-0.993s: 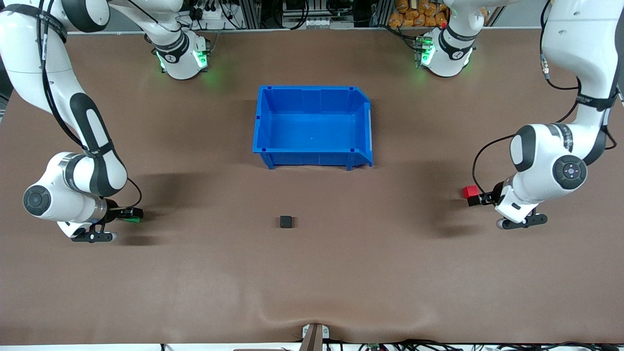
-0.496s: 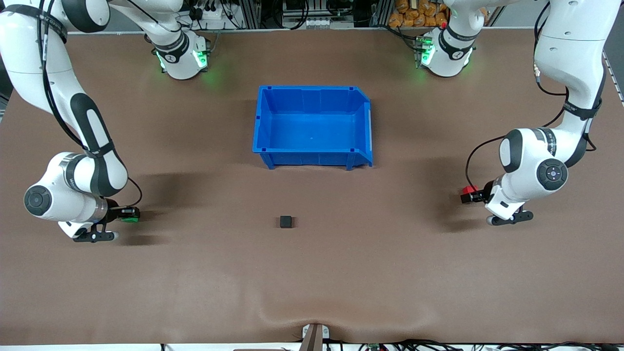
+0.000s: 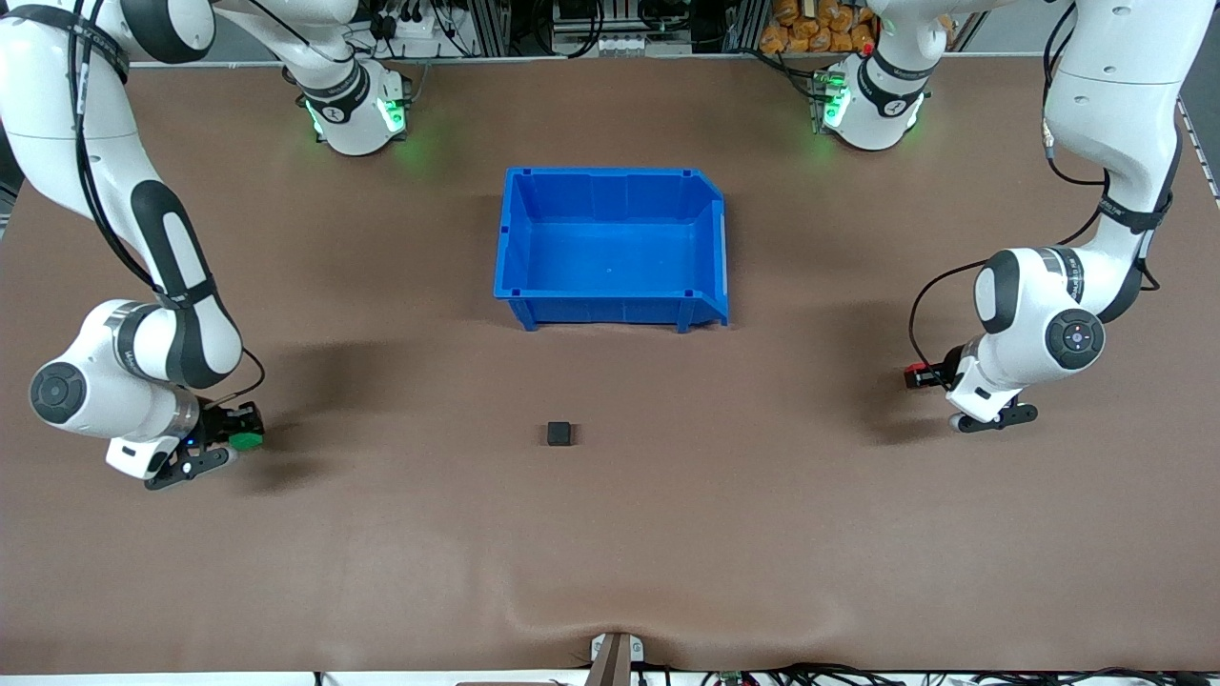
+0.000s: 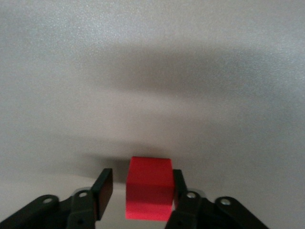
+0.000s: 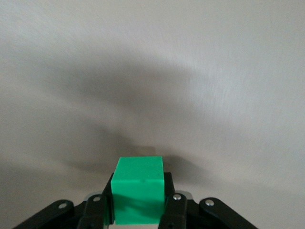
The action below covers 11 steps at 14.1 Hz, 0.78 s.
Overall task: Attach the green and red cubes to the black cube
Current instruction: 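Lift the green cube with the right gripper while the left gripper grasps red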
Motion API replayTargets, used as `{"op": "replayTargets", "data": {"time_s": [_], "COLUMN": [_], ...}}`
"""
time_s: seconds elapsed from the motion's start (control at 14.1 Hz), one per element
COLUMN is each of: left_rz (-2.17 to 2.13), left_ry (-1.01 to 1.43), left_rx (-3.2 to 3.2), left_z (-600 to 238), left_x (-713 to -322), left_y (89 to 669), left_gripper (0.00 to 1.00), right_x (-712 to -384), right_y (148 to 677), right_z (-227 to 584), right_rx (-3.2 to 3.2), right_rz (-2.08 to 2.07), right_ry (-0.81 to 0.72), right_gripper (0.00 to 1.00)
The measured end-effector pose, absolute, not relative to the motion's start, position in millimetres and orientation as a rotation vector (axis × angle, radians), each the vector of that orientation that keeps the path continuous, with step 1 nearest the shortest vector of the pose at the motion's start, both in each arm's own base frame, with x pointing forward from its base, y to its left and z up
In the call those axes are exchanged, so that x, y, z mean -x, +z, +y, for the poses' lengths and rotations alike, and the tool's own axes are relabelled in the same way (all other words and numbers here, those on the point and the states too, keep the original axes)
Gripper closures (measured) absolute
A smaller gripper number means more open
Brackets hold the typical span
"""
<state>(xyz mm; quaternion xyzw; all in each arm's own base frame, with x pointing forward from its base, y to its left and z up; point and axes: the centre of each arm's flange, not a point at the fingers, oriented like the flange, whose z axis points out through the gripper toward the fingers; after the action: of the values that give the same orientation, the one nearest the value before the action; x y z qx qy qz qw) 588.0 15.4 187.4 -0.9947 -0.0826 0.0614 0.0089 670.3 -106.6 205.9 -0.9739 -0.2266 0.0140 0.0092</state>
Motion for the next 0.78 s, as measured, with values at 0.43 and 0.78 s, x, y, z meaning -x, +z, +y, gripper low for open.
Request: {"op": "replayTargets", "data": {"time_s": [0.43, 0.78], "left_rz": [-0.379, -0.631], "left_ry": [0.169, 0.054], "left_rx": [3.094, 3.066], "left_z": [12.2, -0.7], "left_x": [-591.0, -615.9], "left_y": [190.6, 216.9], "left_gripper": [0.60, 0.60], "right_x": [-705.8, -698.5], "right_y": [247.5, 244.4], "right_z": [-46.9, 109.1], "right_rx": [2.766, 2.386], "right_rz": [-1.500, -1.992], "right_ry": [-0.110, -0.133], "right_gripper": [0.60, 0.60]}}
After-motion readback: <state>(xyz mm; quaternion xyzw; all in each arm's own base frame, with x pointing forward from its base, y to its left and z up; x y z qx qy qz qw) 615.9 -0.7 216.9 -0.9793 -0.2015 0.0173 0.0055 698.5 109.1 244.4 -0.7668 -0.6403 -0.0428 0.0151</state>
